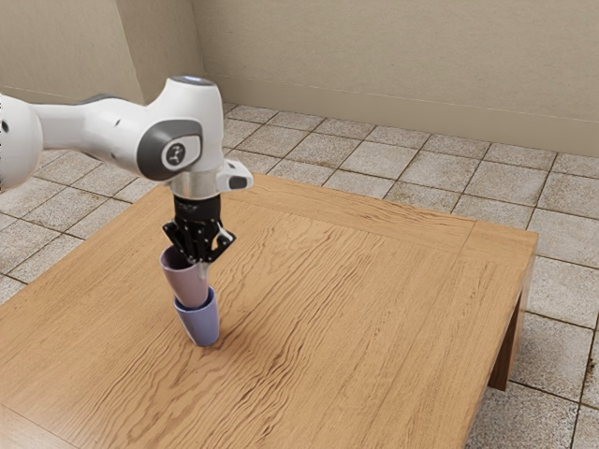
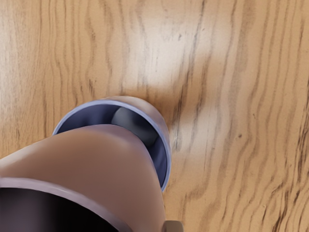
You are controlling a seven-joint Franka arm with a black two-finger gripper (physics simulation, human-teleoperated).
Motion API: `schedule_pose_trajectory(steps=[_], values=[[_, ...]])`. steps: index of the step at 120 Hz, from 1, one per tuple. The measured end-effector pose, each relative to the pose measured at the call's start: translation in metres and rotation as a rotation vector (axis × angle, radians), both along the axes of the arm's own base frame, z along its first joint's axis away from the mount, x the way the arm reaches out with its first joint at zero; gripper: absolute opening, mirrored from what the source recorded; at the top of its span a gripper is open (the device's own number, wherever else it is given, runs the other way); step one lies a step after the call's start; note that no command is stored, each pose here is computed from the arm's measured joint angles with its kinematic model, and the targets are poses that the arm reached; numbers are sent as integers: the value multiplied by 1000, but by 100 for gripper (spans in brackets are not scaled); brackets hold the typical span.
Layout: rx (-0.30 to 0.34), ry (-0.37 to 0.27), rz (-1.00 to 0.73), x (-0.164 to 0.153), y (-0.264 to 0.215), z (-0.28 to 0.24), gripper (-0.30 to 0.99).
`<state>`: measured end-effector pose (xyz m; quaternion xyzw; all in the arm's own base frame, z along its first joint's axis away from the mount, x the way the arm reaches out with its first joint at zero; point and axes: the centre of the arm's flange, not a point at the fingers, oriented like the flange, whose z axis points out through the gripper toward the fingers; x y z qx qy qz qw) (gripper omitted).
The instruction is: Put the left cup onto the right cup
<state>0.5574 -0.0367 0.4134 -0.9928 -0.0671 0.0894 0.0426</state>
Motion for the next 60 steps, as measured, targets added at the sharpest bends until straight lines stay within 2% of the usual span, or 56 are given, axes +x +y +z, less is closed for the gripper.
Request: schedule_pose_trajectory(steps=[60], values=[[-2,7,7,4,2,-11,-9]])
